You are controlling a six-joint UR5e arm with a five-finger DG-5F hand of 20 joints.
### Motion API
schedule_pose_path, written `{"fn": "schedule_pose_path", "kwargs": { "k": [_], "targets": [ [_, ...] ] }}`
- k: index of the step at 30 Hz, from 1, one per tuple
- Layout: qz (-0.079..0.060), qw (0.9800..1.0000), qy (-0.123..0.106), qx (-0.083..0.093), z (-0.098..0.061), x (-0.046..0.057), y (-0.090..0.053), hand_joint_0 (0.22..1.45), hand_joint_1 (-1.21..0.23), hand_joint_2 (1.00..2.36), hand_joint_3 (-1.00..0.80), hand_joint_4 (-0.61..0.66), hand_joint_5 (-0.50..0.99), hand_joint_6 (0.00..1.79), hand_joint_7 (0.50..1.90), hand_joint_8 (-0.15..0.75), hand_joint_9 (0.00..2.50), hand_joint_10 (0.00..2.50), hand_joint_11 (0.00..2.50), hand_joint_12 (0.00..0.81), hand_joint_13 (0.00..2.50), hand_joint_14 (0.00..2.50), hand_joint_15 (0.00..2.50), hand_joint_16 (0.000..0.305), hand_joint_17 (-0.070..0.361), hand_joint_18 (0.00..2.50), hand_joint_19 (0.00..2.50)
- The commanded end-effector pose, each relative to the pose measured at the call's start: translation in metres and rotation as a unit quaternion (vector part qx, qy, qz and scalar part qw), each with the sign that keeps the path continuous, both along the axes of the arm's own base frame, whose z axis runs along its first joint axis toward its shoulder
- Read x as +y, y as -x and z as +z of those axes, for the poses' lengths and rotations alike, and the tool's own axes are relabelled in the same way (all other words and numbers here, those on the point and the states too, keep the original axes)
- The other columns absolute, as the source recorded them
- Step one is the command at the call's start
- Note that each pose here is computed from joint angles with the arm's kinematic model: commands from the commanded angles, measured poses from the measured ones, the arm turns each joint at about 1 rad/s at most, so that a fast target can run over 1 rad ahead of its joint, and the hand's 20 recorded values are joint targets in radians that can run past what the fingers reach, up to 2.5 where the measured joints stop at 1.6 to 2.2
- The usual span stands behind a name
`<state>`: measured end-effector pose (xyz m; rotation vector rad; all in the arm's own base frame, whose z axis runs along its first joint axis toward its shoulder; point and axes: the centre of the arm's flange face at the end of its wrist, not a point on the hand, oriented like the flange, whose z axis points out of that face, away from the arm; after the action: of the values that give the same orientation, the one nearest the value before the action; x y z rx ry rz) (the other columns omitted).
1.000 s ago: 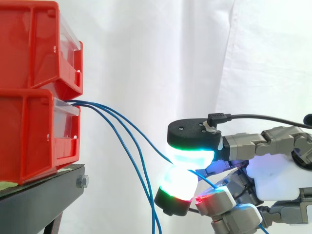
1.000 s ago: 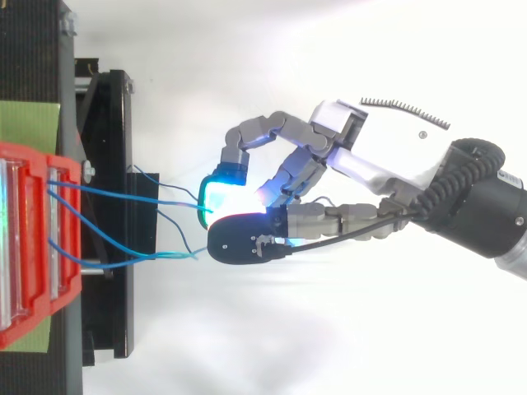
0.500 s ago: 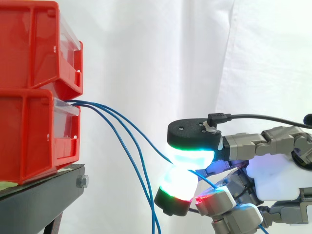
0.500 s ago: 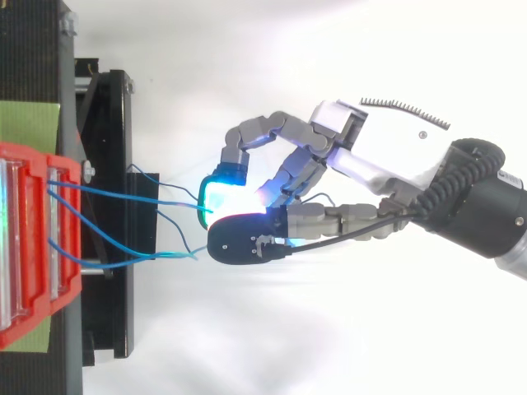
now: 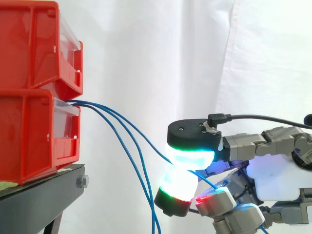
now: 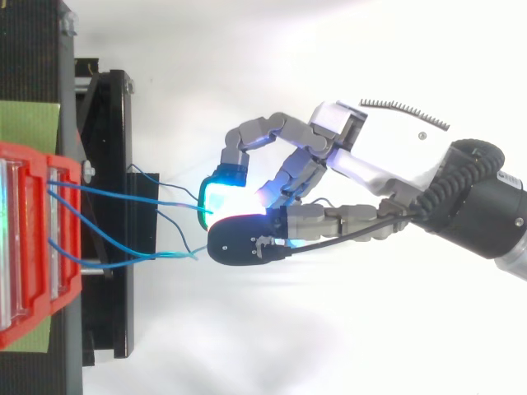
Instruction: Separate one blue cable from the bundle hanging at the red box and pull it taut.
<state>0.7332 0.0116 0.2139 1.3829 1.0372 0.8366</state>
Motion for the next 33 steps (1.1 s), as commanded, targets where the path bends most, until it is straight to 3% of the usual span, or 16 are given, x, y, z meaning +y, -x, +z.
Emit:
{"fn": "schedule_pose_path", "kwargs": {
  "k": [1,12,14,33],
  "targets": [
    [0.000,1.0000,0.000,0.000,0.0001,-0.0006,0.0001,0.64,-0.70,1.02,0.06,0.09,-0.20,0.91,1.20,0.383,1.24,0.01,1.35,0.372,1.36,0.01,1.49,0.048,0.109,0.97,0.69],
    [-0.002,1.0000,0.000,0.000,0.0001,-0.0009,0.0002,0.64,-0.70,1.02,0.07,0.09,-0.20,0.91,1.19,0.388,1.24,0.01,1.34,0.388,1.34,0.01,1.48,0.049,0.110,0.95,0.70],
    [-0.002,1.0000,0.001,0.001,-0.0009,-0.0008,0.0001,0.64,-0.70,1.02,0.07,0.09,-0.20,0.92,1.19,0.389,1.24,0.01,1.33,0.359,1.33,0.01,1.46,0.048,0.108,0.96,0.69],
    [0.000,1.0000,0.000,0.001,-0.0009,0.0004,0.0001,0.63,-0.70,1.02,0.06,0.10,-0.20,0.91,1.17,0.398,1.25,0.01,1.32,0.402,1.32,0.01,1.45,0.051,0.115,0.96,0.65]
  ]
}}
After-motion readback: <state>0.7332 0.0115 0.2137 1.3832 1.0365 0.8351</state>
